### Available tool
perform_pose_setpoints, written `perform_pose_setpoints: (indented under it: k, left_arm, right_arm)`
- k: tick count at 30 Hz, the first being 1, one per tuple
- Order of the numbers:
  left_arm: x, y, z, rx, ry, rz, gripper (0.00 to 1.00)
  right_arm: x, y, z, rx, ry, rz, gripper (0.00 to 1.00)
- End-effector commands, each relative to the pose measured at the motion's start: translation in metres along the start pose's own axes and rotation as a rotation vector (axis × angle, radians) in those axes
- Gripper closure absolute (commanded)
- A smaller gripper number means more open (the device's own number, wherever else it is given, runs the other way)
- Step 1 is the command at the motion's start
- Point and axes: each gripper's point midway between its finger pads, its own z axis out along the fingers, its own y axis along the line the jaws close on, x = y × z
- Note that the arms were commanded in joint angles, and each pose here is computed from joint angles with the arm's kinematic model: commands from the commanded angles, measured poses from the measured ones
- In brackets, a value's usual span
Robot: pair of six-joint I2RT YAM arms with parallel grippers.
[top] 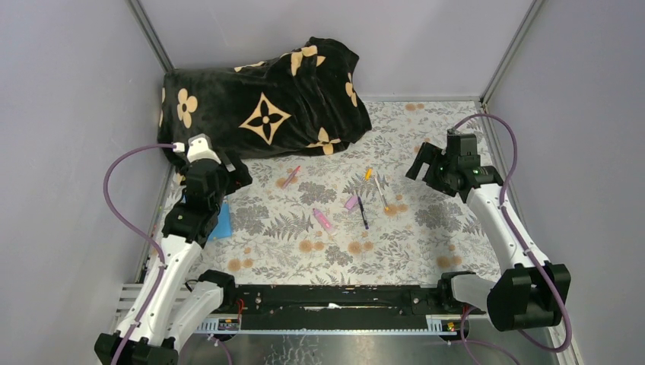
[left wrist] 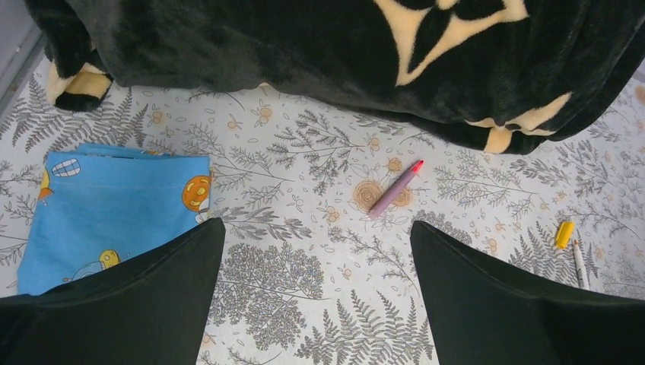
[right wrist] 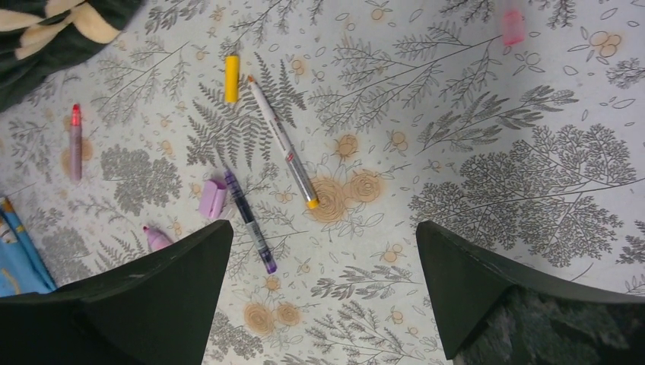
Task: Insert the pens into the pen caps
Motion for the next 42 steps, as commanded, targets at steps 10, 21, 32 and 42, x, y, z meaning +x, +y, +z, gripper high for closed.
perform_pose_setpoints:
  k: [10,21,32,42]
  left_arm:
    - [-0.014,0.008,0.001,-0.067,-0.049,-0.06,0.02]
    - [-0.013,0.016,0.002,-0.118,-0.05,-0.075,0.02]
    - [0.001,0.005,0.012,-0.061,0.02,-0.036,0.02]
    - [0.005,0.004,0.014,-0.054,0.034,-0.029,0.02]
  right_arm:
    - [-0.018,-0.018,0.01,0.127,-0.041,0.027,0.0]
    - [0.023,0.054,0.029,-0.022,0.084,-0.238,0.01]
    - [0.127,0.163,0.037,-0.31,0.254,-0.538,0.06]
    - [0.195,0.185,0.056,-0.305,0.397,-0.777,0.11]
